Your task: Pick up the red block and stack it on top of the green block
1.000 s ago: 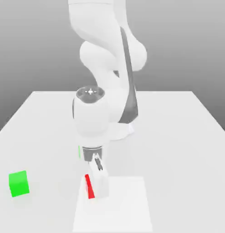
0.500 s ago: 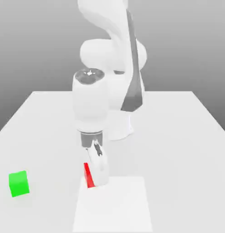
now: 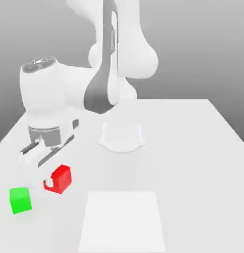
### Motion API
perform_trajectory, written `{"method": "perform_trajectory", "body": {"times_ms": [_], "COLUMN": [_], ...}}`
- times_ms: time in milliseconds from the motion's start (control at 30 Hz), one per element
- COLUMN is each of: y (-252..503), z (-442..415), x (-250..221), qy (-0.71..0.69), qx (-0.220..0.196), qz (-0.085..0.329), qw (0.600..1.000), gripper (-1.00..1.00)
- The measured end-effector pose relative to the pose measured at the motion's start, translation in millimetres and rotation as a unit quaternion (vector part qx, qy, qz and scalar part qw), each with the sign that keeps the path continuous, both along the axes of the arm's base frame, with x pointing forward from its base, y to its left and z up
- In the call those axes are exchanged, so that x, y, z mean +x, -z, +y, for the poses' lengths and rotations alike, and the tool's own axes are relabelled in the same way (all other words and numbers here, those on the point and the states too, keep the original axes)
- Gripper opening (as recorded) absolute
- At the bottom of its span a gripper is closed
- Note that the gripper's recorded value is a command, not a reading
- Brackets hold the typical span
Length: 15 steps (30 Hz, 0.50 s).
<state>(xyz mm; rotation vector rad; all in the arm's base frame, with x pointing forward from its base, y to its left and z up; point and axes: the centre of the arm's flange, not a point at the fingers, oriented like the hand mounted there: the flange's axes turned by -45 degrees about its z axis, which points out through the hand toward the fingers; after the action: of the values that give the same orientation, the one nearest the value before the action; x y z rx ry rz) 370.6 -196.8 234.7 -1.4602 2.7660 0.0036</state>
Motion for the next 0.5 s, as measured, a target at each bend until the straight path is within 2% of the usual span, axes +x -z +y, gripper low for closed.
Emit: {"method": "perform_trajectory", "body": {"times_ms": [200, 400, 433, 500], "y": [-10, 45, 51, 51], "z": [-81, -90, -90, -90], "x": [-28, -29, -29, -29], "qy": [0.215, 0.246, 0.246, 0.246], "qx": [-0.002, -0.005, -0.004, -0.004], "qz": [0.004, 0.007, 0.006, 0.006], "qw": [0.977, 0.969, 0.969, 0.969], "gripper": [-1.00, -1.00, 1.00, 1.00]}}
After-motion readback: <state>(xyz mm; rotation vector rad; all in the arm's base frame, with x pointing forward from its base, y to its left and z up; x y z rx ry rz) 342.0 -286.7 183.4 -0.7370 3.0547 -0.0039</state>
